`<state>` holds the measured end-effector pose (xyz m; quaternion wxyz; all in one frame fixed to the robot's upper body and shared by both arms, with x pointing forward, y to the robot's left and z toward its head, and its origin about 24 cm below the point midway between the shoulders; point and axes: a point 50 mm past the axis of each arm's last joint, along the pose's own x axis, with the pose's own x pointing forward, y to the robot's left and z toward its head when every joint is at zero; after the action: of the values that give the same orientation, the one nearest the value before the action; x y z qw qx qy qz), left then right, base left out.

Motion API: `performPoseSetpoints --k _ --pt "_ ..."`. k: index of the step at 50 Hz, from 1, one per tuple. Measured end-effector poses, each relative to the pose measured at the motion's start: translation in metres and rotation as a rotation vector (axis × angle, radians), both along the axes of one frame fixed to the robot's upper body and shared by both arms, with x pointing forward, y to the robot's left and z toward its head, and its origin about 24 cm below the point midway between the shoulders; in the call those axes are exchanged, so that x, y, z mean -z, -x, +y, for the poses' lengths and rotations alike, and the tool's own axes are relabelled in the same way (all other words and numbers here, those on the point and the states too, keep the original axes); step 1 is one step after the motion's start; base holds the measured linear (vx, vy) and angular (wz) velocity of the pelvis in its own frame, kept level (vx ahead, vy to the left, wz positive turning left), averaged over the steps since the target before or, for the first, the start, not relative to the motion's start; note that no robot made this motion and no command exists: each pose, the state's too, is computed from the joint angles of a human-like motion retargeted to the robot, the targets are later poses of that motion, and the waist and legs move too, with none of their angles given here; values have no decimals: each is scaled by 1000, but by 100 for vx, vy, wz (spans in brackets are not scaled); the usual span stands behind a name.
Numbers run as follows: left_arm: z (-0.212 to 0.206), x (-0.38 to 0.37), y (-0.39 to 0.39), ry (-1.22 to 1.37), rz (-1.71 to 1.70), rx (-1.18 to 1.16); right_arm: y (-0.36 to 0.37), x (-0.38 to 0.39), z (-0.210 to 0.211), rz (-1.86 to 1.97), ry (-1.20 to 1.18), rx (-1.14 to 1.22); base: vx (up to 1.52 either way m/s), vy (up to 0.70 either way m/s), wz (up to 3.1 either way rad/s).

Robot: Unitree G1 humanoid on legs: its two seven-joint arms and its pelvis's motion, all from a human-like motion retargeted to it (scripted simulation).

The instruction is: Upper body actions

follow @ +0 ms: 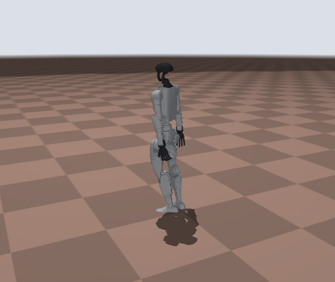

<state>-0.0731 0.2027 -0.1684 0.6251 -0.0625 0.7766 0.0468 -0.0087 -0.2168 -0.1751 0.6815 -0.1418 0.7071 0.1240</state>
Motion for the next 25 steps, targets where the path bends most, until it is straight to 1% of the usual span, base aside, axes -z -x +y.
performPoseSetpoints --k 2,5,10,14,17,19,22,25 --pt "-2 3 -18 4 -23 34 7 0 -1 7 0 -48 1 10 -38" --pt "-11 8 -68 26 -126 75 18 -1 -4 19 24 -171 -9 7 -21" --pt "-27 -9 -205 30 -466 112 52 -9 -21 133 124 -394 -15 15 20" --pt "-55 -66 -328 -24 -852 157 106 -29 -39 386 183 -476 -11 15 98" --pt "-75 -127 -397 2 -1140 228 150 -48 -46 589 182 -455 -2 1 96" --pt "-84 -165 -427 5 -1298 277 172 -60 -49 684 180 -396 2 -2 41" --pt "-85 -212 -454 -53 -1478 300 195 -75 -53 758 204 -275 0 0 0" --pt "-82 -242 -468 -140 -1590 263 203 -80 -54 750 241 -164 0 -1 -12"
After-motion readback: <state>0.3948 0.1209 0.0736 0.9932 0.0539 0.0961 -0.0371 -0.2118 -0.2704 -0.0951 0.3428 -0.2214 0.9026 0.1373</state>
